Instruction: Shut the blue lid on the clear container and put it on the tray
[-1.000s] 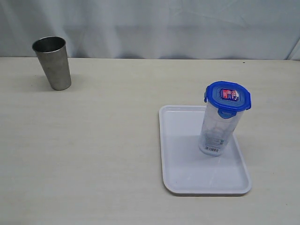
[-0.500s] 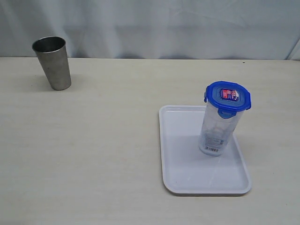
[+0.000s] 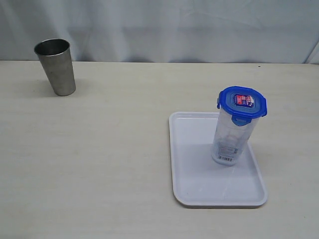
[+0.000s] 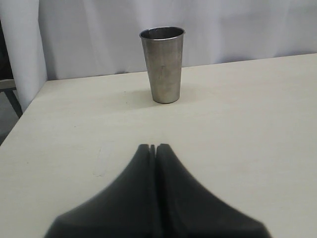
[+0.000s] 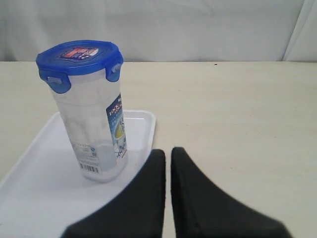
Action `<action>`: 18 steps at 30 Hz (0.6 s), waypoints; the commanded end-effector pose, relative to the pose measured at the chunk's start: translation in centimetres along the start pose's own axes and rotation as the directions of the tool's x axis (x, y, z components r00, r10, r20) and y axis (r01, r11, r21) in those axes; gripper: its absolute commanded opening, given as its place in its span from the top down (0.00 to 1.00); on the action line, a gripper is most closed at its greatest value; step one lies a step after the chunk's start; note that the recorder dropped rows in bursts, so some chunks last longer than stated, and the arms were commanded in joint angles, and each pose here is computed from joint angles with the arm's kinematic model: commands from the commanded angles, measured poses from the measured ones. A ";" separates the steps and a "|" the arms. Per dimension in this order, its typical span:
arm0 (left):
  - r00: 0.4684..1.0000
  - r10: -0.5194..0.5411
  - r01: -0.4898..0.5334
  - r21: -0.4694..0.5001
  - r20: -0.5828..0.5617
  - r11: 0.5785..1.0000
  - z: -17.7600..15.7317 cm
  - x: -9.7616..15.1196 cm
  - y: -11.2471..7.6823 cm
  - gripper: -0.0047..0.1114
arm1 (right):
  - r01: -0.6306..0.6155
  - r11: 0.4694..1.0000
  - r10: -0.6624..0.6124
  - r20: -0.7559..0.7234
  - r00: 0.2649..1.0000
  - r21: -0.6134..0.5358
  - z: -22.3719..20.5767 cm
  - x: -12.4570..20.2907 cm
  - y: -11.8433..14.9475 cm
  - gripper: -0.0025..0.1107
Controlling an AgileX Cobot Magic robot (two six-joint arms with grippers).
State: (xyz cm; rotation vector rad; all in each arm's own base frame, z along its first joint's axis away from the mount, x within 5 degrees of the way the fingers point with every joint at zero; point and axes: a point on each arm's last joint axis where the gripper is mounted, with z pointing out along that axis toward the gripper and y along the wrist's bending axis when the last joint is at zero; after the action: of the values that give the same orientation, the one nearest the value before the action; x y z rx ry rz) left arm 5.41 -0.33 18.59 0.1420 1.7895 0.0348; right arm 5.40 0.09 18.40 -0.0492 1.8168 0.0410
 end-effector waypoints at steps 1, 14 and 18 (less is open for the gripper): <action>1.000 -0.010 0.010 -0.002 0.003 1.000 0.0 0.1 0.0 0.96 | -0.038 0.999 0.038 -0.008 0.999 -0.004 0.0 0.2 0.1 0.94; 1.000 -0.010 0.010 -0.002 0.003 1.000 0.0 0.1 0.0 0.96 | -0.049 0.999 0.049 -0.009 0.999 -0.008 0.0 0.2 0.1 0.94; 1.000 -0.010 0.010 -0.002 0.003 1.000 0.0 0.1 0.0 0.96 | -0.049 0.999 0.049 -0.009 0.999 -0.008 0.0 0.2 0.1 0.94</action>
State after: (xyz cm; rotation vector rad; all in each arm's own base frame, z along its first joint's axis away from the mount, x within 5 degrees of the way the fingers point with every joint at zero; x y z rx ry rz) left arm 5.41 -0.33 18.59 0.1420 1.7895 0.0348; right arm 5.39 0.21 18.37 -0.0208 1.8209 0.0831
